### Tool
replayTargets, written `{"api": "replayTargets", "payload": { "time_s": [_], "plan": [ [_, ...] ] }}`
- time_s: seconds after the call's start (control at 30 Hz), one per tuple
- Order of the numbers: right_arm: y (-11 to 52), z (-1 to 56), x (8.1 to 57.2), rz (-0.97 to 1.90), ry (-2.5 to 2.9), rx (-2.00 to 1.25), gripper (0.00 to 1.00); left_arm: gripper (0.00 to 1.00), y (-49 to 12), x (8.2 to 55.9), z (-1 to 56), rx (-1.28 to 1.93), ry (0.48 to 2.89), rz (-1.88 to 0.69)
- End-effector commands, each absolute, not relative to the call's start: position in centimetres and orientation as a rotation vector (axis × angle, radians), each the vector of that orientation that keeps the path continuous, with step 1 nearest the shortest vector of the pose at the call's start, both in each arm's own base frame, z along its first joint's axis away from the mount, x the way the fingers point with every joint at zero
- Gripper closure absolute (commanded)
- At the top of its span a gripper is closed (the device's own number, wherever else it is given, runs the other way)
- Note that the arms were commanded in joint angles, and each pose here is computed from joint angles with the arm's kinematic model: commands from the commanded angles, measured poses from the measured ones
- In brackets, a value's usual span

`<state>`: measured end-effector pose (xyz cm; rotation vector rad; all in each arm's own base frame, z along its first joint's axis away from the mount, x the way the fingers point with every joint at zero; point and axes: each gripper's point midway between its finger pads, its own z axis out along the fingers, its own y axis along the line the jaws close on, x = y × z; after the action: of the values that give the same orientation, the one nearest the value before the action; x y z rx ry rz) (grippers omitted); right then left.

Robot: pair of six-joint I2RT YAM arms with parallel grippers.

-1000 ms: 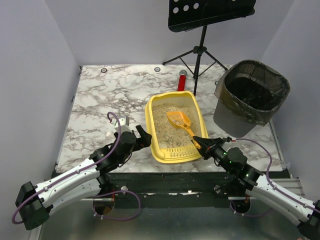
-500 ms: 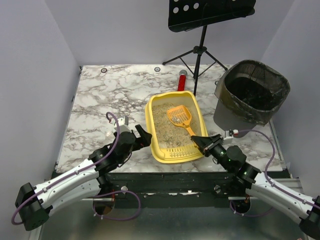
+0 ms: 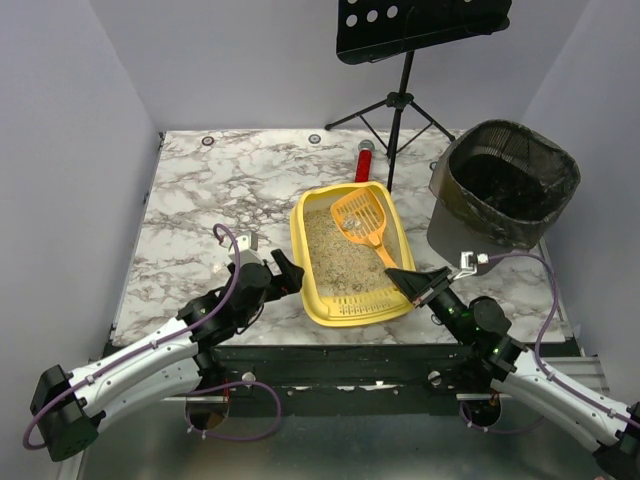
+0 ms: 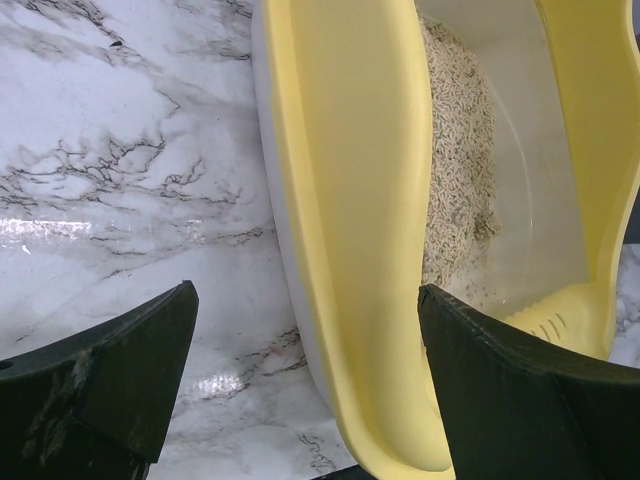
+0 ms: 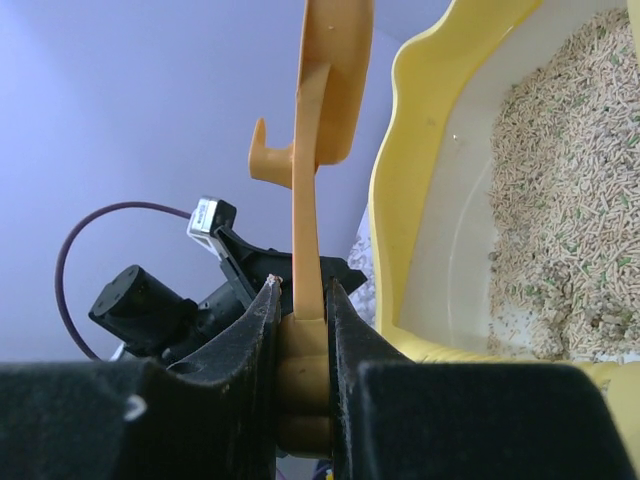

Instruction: Clean the litter box

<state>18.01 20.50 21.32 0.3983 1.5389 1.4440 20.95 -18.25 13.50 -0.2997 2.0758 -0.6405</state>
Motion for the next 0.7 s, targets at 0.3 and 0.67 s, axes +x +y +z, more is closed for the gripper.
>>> {"api": "replayTargets", "payload": {
  "time_s": [0.3, 0.67],
  "plan": [
    [21.5, 17.7, 18.2, 1.368, 1.663, 0.344, 1.00, 0.01, -17.8, 21.2, 13.8, -0.310, 2.045, -0.634],
    [20.8, 15.0, 19.7, 1.323, 1.835, 0.772, 1.00, 0.01, -17.5, 21.4, 13.5, -0.329, 2.043, -0.614]
  ]
}}
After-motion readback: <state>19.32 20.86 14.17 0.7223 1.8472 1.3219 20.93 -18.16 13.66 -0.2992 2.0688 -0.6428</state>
